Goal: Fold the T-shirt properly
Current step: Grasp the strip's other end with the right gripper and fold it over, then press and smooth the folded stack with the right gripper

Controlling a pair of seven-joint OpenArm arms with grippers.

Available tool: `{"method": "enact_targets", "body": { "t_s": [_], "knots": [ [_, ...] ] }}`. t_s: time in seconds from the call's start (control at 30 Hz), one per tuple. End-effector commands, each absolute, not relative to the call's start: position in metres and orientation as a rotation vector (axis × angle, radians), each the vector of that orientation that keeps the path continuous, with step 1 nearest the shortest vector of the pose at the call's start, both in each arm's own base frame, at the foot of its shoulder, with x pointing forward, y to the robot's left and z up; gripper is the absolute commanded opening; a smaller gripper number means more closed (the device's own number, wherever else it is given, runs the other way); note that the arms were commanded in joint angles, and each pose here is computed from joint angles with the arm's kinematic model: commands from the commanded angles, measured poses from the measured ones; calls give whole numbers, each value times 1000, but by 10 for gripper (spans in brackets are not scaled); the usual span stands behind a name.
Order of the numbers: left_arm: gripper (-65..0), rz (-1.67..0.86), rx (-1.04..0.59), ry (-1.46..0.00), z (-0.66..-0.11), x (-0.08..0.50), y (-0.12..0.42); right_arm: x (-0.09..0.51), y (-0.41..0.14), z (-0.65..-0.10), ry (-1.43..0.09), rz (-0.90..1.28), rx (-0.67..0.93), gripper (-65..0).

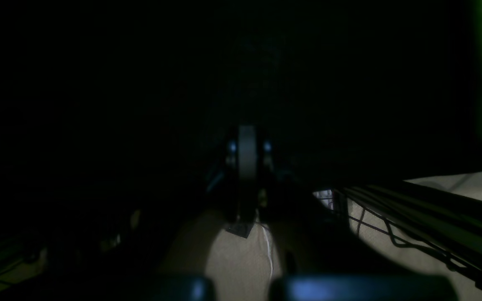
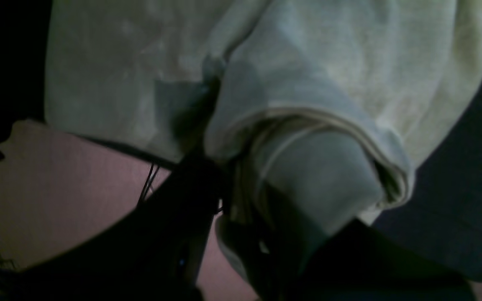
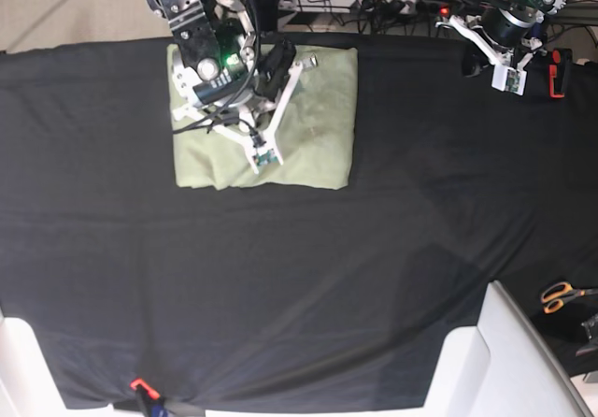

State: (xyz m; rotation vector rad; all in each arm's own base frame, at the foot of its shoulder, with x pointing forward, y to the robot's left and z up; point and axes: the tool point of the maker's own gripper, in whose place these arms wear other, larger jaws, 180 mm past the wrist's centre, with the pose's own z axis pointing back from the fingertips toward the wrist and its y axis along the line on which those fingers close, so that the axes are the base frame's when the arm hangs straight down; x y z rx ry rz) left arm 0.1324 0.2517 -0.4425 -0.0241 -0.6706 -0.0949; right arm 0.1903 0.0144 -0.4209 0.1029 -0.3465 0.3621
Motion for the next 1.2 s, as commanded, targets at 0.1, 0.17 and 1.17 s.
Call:
{"method": "enact_targets", "body": {
  "t_s": [0.1,0.17,1.17],
  "knots": [
    [-650,-104,-18,-695,-436,135,255,201,24,-414,-409,354,130,-644],
    [-650,-104,-18,-695,-436,135,255,199,30,-418,-400,350,167,-644],
    [-650,-100,-18,-687,-438,134,256,208,63,-412,-402,281,371,-644]
  ]
}}
